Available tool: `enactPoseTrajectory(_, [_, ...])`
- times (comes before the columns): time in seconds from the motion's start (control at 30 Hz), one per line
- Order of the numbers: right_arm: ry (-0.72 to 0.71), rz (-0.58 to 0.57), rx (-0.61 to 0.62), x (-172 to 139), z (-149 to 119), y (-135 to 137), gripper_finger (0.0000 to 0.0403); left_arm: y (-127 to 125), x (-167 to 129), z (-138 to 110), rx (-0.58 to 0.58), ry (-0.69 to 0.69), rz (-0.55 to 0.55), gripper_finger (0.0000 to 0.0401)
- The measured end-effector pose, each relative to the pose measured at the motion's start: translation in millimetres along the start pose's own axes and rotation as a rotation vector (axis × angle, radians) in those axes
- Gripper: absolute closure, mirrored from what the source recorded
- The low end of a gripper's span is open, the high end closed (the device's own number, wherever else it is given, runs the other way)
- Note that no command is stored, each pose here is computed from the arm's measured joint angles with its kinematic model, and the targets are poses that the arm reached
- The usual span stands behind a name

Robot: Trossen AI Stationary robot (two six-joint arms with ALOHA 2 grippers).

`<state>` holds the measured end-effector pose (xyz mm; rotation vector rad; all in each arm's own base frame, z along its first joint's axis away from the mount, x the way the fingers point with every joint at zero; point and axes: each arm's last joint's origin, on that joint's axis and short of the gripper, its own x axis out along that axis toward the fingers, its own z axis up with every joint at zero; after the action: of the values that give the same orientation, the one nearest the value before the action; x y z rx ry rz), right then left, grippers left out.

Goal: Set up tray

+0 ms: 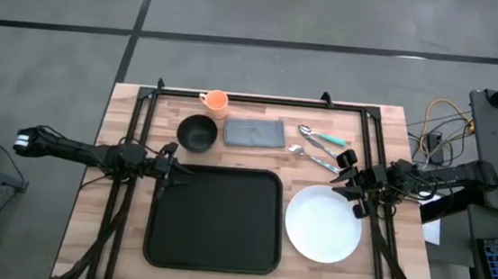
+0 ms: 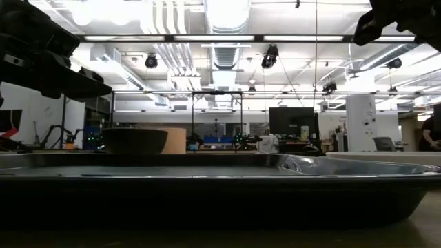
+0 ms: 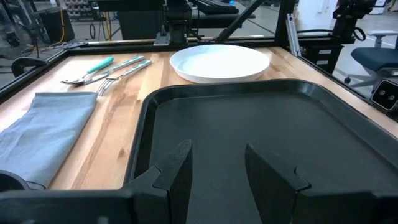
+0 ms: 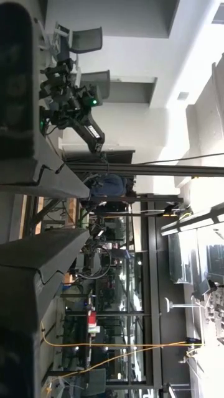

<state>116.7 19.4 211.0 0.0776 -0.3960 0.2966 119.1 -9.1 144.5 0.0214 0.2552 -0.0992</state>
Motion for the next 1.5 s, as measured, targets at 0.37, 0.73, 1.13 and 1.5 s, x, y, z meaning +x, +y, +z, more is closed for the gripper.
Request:
enactPoseTrajectory(0.37, [0.000,0.000,0.000,0.0,-0.1,0.0,0.0334,0.0,0.0,0.0,0.000,0.000,0.000,0.0271])
enactPoseTrajectory(0.73, [0.000,0.000,0.000,0.0,-0.1,0.0,0.0325,-0.1,0.0,0.0,0.000,0.000,-0.004,0.0271])
enactPoseTrajectory(1.13, [0.000,0.000,0.000,0.0,-0.1,0.0,0.0329,-0.1,0.0,0.0,0.000,0.000,-0.004,0.0271])
enactPoseTrajectory(1.5, [0.000,0.000,0.000,0.0,0.0,0.0,0.0330,0.0,0.0,0.0,0.000,0.000,0.000,0.0271])
